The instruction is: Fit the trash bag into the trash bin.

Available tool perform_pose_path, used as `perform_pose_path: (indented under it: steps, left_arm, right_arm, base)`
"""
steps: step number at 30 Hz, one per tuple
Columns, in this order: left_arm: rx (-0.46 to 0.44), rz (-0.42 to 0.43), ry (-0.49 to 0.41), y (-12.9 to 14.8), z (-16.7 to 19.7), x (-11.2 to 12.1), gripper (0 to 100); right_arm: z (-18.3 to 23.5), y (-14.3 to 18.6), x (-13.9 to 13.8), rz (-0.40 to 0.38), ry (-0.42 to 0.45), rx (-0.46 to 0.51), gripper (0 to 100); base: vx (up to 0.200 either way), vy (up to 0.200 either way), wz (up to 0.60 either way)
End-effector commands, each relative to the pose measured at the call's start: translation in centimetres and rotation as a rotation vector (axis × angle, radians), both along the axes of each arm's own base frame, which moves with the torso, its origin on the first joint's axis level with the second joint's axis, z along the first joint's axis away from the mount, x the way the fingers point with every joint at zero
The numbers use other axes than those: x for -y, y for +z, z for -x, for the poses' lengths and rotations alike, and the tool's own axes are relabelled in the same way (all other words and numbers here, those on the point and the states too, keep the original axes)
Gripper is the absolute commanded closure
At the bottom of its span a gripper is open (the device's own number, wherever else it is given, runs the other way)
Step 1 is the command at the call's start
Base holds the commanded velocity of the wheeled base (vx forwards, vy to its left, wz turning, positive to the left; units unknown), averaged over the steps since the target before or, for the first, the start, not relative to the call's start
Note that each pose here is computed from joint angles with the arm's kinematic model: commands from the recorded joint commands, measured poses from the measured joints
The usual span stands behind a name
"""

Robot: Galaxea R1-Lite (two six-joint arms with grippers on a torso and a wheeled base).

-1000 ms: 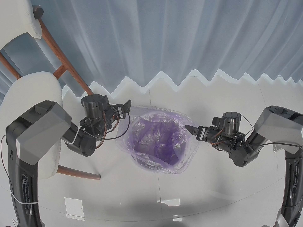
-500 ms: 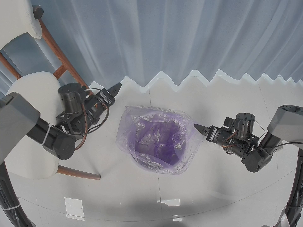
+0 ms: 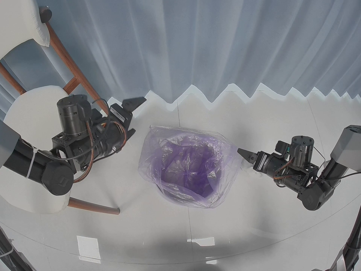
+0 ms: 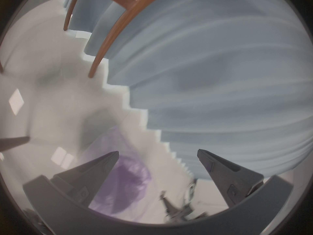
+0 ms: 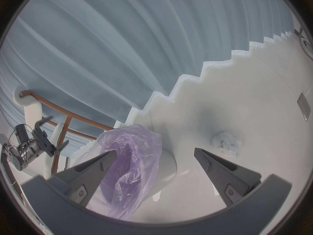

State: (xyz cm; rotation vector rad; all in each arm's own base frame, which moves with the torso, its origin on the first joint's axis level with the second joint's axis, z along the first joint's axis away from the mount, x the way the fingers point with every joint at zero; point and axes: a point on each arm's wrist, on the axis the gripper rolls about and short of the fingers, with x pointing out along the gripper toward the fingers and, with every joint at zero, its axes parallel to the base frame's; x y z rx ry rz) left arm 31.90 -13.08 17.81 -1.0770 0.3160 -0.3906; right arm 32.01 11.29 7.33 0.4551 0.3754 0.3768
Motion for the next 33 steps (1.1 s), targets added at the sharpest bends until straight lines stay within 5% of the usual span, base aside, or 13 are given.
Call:
perform_pose_path:
  steps: [1,9,24,25,33]
  left_arm:
    - [-0.191,-0.66,-0.309,-1.4,1.6,1.3,0]
    - [-0.21,-0.891,-0.308,-0.5,0.1,3.8,0]
    - [-0.256,-0.997,-0.363,-4.9,-1.3,6.7,0]
    - [-0.264,-1.003,-0.361,-5.2,-1.4,6.7,100]
    - [-0.276,-1.025,-0.279,-5.1,-2.1,5.7,100]
  right_arm:
    - [1.3,1.1,0.1,-0.004,-0.011,0.018,0]
    - [1.4,1.2,-0.1,-0.002,-0.012,0.022,0]
    - [1.6,1.6,-0.3,0.0,-0.011,0.036,0]
    - [1.6,1.6,-0.3,-0.001,-0.011,0.034,0]
    - [3.4,1.1,-1.0,0.01,0.031,-0.003,0]
  base:
    - [0.0,0.0,0.0]
    - [0.0,0.0,0.0]
    - [0.0,0.0,0.0]
    - [0.0,0.0,0.0]
    - [0.0,0.0,0.0]
